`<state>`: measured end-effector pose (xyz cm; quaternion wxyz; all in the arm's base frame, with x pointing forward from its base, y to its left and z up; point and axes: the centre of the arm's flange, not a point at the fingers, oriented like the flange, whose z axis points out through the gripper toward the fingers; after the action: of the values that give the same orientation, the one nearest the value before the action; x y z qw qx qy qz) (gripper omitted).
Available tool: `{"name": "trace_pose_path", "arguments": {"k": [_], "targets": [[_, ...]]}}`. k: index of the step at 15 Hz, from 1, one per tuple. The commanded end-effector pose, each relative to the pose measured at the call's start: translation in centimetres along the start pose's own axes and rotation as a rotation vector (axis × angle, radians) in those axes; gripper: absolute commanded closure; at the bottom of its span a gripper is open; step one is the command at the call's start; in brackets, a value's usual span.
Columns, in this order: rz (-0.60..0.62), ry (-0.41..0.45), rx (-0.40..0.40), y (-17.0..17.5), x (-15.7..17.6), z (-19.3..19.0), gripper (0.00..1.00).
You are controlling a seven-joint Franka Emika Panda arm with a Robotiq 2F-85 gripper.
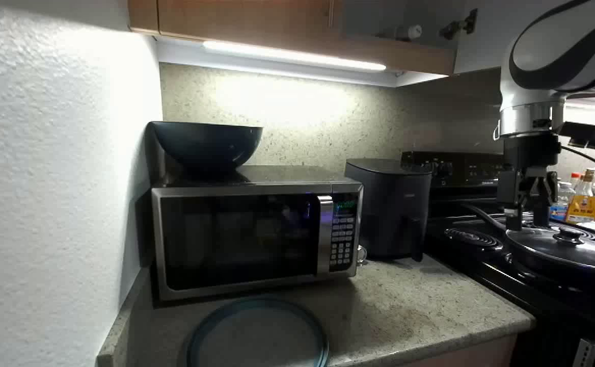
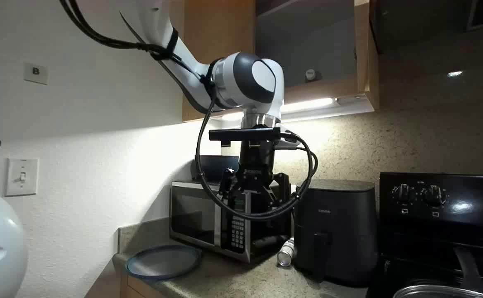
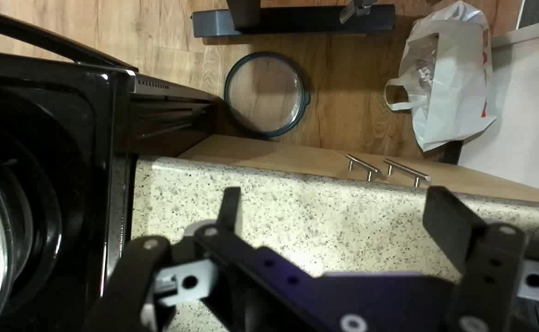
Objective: Take the bottle out of the open cabinet and place it on the countertop next to the microwave
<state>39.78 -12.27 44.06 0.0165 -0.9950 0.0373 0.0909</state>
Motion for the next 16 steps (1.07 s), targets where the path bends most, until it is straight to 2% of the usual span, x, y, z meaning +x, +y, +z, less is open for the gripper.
{"name": "trace_pose_path", "arguments": {"k": [1, 7, 10, 13, 16], "targets": [[0.0, 0.0, 0.0, 0.0, 0.0, 0.0, 0.0], [0.0, 0.0, 0.0, 0.0, 0.0, 0.0, 0.0], [0.052, 0.163, -0.02, 0.5, 2.1, -2.6, 0.0], [0.049, 0.36, -0.072, 0.6, 3.4, -7.2, 0.0], [0.033, 0.54, -0.127, 0.1, 3.2, -12.3, 0.0]]}}
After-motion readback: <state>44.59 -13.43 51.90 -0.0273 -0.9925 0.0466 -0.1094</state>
